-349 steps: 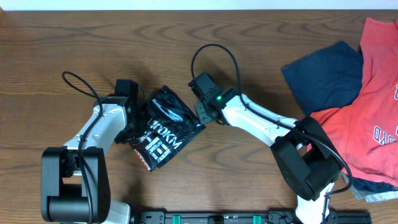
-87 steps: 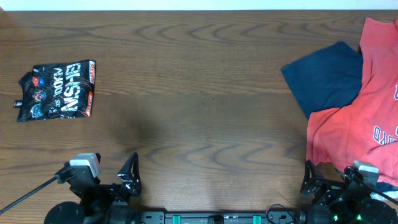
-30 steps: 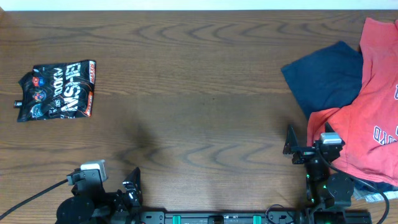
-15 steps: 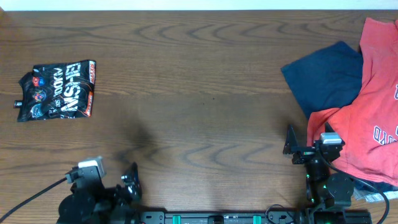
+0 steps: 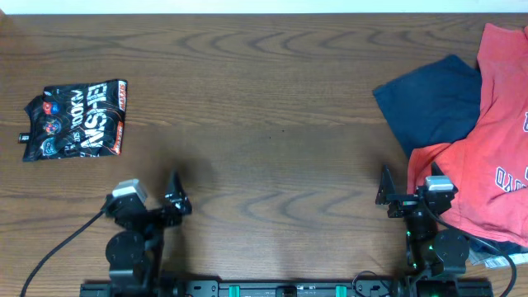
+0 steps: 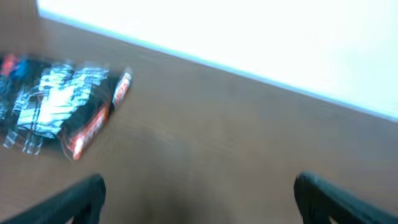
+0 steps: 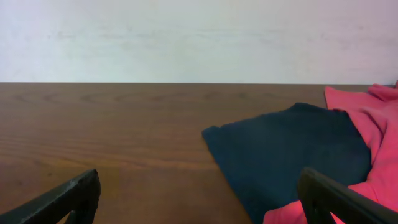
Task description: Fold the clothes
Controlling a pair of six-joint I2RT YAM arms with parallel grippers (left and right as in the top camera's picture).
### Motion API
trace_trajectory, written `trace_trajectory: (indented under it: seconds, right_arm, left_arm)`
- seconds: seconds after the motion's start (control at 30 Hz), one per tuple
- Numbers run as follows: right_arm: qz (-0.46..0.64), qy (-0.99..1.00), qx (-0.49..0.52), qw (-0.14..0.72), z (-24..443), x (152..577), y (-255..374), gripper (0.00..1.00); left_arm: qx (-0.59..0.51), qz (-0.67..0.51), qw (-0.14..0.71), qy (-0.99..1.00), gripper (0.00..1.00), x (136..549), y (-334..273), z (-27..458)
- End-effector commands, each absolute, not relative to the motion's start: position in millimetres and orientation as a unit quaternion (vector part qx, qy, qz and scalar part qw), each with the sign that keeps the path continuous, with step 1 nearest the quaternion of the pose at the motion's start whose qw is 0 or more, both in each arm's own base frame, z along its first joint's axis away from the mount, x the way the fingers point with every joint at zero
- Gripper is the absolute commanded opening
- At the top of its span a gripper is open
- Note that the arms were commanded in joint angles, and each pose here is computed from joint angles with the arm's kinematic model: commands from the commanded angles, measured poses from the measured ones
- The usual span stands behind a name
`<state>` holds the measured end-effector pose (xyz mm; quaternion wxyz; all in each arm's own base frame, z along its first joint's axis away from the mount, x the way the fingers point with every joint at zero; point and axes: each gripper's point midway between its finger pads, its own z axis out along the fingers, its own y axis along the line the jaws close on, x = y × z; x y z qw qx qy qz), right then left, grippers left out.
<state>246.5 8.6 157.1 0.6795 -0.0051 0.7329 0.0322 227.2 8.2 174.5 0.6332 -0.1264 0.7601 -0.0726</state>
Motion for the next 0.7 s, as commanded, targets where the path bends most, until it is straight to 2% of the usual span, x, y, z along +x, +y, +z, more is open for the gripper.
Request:
trace_trajectory:
  seconds: [0.0,0.1,0.3,0.67]
  right_arm:
    - [0.029,0.734,-0.013,0.678,155.8,246.3,10.4,0.99]
    - [0.029,0.734,-0.013,0.678,155.8,246.3,10.4,0.99]
    - [0.029,0.734,-0.013,0.678,155.9,246.3,10.5,0.99]
    - [0.029,0.734,-0.013,0.678,155.9,246.3,10.5,0.99]
  left_arm:
    - [-0.084,-0.033,0.67,0.737,0.98,238.3,10.8,173.0]
    - [-0.067,-0.022,0.704,0.707,0.98,246.5,10.9,172.2]
    - [-0.068,-0.018,0.648,0.758,0.98,243.3,10.3,135.3]
    - [-0.069,-0.017,0.647,0.76,0.98,243.6,10.7,134.6]
